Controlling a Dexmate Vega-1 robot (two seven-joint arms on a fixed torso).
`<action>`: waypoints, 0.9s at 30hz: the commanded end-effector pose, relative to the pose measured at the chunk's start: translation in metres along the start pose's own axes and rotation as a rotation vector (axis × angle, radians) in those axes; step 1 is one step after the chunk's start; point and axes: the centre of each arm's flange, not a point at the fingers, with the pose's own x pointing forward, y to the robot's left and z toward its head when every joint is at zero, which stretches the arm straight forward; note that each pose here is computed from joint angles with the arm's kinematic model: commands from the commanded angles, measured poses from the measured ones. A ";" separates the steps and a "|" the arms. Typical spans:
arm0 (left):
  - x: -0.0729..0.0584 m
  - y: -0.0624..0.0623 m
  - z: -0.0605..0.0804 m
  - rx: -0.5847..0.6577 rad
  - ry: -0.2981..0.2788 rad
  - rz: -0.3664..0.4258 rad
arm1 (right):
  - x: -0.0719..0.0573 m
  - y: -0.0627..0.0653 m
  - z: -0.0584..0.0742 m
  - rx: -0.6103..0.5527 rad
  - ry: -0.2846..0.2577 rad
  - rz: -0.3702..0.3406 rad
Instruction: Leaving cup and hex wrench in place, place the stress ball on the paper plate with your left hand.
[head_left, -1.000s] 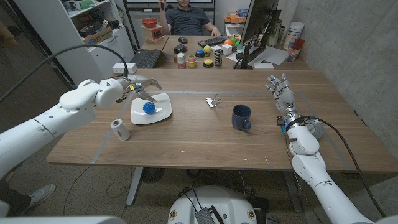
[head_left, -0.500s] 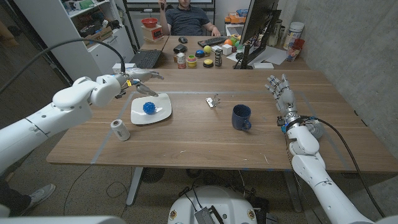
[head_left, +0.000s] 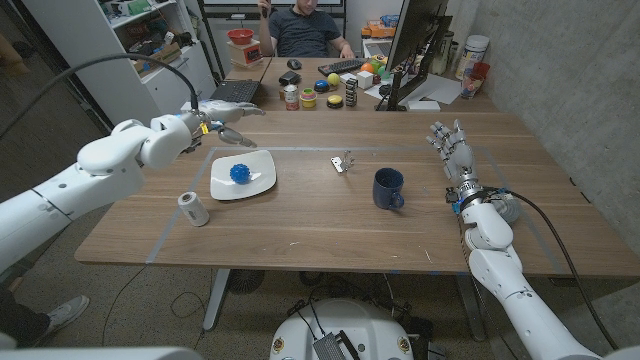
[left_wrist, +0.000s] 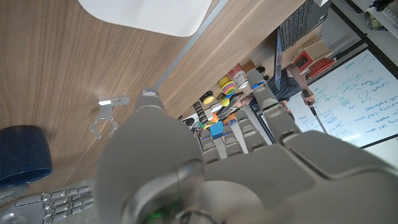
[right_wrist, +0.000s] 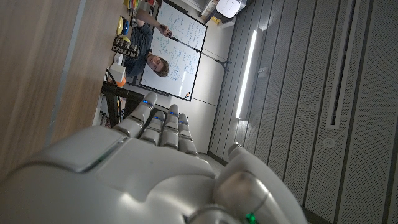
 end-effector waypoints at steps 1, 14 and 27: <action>-0.008 0.015 0.004 -0.016 -0.019 0.089 | -0.001 -0.001 -0.004 0.008 -0.002 -0.005; -0.020 0.029 0.007 -0.046 -0.047 0.159 | -0.004 -0.002 -0.006 0.011 -0.006 -0.010; -0.032 0.046 0.003 -0.073 -0.050 0.247 | -0.007 -0.004 -0.011 0.022 -0.013 -0.017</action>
